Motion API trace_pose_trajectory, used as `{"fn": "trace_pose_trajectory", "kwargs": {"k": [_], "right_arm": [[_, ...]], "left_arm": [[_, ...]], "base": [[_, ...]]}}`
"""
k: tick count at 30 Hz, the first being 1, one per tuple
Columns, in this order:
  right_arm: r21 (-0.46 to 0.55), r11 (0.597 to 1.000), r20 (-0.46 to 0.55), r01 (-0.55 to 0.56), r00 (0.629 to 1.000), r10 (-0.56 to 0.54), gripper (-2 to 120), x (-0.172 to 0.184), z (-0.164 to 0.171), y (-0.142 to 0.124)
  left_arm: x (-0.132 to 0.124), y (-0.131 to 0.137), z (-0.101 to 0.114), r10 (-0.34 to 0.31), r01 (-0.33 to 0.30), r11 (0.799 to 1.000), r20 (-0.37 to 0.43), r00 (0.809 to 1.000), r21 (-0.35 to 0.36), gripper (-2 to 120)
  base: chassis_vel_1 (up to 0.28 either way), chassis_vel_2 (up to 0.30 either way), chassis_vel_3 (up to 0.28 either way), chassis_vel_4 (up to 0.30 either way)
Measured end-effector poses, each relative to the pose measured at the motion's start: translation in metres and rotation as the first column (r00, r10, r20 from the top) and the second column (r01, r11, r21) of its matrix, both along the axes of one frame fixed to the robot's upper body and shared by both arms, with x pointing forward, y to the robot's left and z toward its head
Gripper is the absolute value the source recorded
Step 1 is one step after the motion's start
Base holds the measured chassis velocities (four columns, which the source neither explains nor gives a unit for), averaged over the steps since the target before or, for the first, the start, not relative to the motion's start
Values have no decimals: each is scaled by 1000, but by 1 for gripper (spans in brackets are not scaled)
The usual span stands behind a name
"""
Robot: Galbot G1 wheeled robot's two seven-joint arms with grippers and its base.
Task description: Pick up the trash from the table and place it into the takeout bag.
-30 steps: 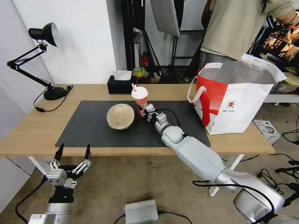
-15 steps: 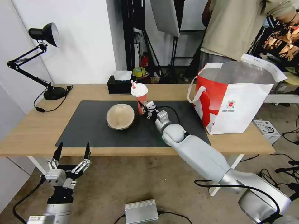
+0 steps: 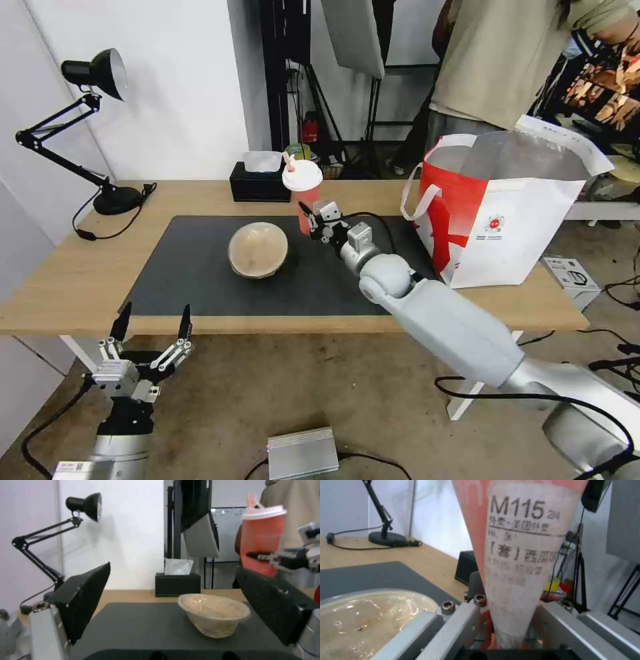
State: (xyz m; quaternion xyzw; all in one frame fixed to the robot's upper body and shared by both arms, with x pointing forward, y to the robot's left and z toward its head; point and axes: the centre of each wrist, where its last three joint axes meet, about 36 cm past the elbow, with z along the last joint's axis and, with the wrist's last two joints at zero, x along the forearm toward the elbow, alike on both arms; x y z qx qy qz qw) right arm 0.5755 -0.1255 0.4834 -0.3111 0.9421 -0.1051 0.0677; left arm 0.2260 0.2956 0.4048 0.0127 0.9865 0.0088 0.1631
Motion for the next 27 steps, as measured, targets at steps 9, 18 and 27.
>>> {"fn": "trace_pose_trajectory", "kwargs": {"k": [9,18,27], "right_arm": [[-18,999,65,-32,997,33,4,-19,57,-32],[-83,995,154,-49,986,62,4,-32,124,-74],[-186,983,242,-2,969,48,4,-24,202,-135]], "left_arm": [[-2,3,1,0,0,1000,-3,1000,4,100],[0,4,1,-7,7,1000,-1,1000,7,100],[1,1,-4,-10,10,1000,-8,1000,-3,100]], "base": [[0,0,0,0],[0,0,0,0],[0,0,0,0]]}}
